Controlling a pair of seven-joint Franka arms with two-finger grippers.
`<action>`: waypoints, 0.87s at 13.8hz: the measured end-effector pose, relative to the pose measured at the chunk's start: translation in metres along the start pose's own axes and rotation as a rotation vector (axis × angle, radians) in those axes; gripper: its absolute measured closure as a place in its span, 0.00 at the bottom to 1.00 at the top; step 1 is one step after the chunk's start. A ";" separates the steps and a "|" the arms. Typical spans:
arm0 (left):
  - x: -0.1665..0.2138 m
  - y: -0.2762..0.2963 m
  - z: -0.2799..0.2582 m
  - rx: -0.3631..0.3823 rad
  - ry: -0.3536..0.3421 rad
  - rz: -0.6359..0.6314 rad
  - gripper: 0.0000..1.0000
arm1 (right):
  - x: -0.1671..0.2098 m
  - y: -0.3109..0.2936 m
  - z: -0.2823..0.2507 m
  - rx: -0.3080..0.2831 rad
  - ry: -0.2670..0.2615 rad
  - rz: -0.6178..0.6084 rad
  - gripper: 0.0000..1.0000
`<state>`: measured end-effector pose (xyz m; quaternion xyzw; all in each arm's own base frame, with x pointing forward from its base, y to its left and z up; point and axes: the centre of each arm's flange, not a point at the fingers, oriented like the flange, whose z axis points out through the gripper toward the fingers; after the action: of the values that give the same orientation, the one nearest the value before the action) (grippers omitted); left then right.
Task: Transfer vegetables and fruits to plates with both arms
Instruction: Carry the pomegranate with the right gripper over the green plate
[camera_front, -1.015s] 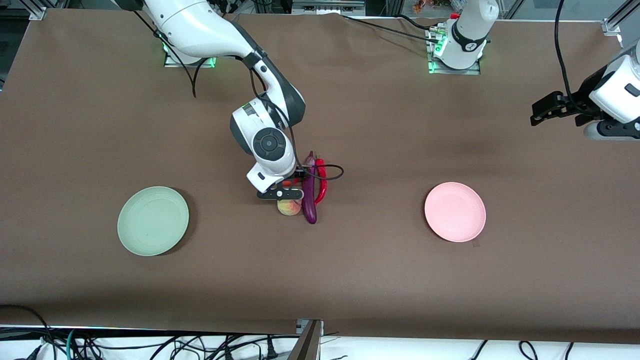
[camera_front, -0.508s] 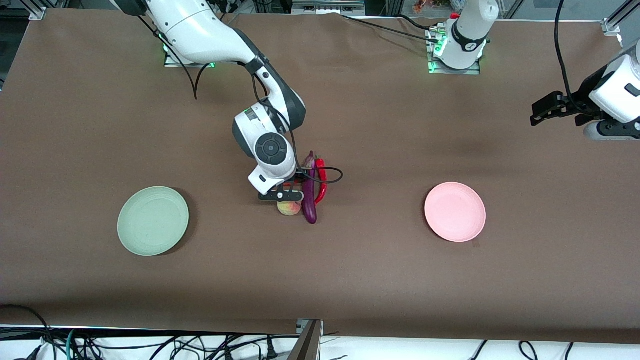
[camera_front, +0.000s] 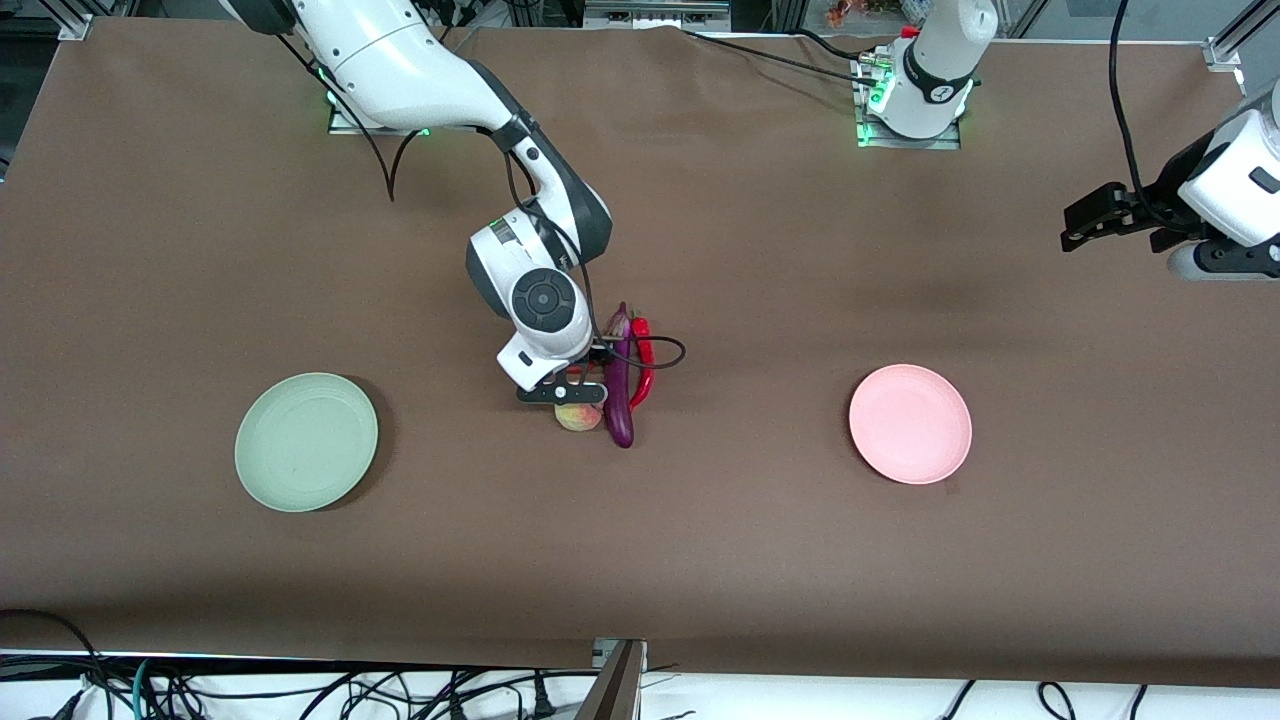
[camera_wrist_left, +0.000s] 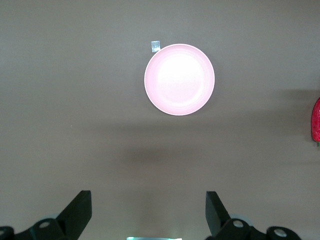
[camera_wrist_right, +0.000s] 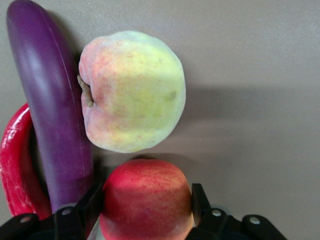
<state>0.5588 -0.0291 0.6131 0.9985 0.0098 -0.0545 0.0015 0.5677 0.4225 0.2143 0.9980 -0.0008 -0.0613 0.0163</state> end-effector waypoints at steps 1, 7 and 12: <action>0.000 0.000 0.000 0.000 0.000 0.000 0.00 | 0.001 0.000 -0.001 0.001 0.002 -0.001 0.23; 0.000 0.000 0.000 0.000 0.000 0.000 0.00 | 0.015 0.020 -0.053 0.014 0.033 -0.034 0.23; 0.000 0.000 0.000 0.000 0.000 0.000 0.00 | 0.054 0.123 -0.098 -0.023 -0.012 -0.117 0.23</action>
<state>0.5588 -0.0292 0.6132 0.9985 0.0098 -0.0544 0.0015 0.6337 0.3022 0.3092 0.9957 0.0580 -0.0681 0.0241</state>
